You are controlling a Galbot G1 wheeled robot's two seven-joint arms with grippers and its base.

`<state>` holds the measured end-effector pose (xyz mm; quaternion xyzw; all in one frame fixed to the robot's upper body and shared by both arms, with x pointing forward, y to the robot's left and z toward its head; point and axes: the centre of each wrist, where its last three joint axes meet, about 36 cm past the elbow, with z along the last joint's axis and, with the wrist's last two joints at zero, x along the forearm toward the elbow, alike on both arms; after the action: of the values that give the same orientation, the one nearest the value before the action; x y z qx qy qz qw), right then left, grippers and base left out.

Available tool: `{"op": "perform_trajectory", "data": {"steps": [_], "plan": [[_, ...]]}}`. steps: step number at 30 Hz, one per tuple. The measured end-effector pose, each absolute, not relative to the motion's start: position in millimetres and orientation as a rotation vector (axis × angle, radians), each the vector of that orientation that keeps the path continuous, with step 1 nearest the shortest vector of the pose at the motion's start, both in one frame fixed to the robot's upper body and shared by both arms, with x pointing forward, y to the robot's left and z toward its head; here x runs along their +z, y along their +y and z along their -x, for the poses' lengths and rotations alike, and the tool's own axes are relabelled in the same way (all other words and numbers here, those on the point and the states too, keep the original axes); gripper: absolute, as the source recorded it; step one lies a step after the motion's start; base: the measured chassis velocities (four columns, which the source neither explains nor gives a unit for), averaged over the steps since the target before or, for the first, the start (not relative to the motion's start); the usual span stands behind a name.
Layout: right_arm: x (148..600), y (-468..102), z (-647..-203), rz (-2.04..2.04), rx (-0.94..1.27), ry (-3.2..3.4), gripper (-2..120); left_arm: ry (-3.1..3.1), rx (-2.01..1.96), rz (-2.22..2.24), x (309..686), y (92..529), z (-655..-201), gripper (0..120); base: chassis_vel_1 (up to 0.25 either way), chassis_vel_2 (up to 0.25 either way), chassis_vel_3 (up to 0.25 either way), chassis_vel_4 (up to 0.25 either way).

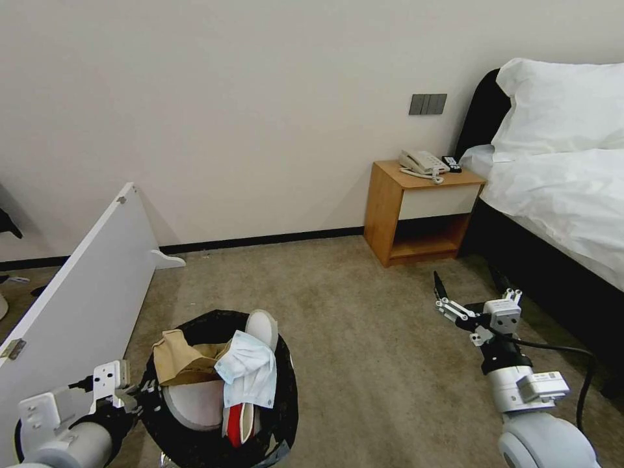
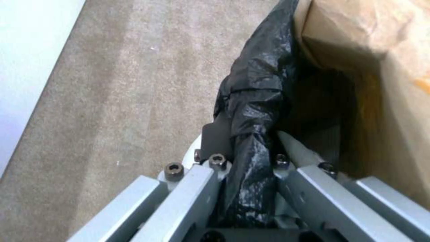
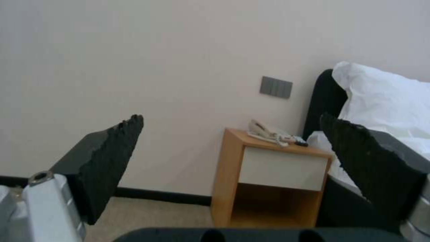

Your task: Pick up the trash bin, then pick up the garbage from the floor and place it into the trash bin.

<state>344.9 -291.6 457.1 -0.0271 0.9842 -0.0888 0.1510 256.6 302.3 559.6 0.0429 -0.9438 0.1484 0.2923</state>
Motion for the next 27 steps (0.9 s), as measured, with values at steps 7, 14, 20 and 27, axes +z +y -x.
{"op": "perform_trajectory", "data": {"steps": [7, 14, 20, 27], "plan": [[453, -290, -347, 0.08, -0.242, 2.832, 100, -2.519, 0.396, -0.116, 560, 302, -257, 1, 0.0, 0.0, 0.0, 0.0], [446, -285, -349, 0.085, -0.224, 2.842, 100, -2.524, 0.388, -0.116, 560, 302, -257, 1, 0.0, 0.0, 0.0, 0.0], [445, -283, -349, 0.088, -0.221, 2.842, 100, -2.525, 0.387, -0.116, 560, 302, -257, 1, 0.0, 0.0, 0.0, 0.0], [447, -284, -347, 0.091, -0.225, 2.837, 100, -2.519, 0.389, -0.116, 559, 302, -257, 1, 0.0, 0.0, 0.0, 0.0]]}}
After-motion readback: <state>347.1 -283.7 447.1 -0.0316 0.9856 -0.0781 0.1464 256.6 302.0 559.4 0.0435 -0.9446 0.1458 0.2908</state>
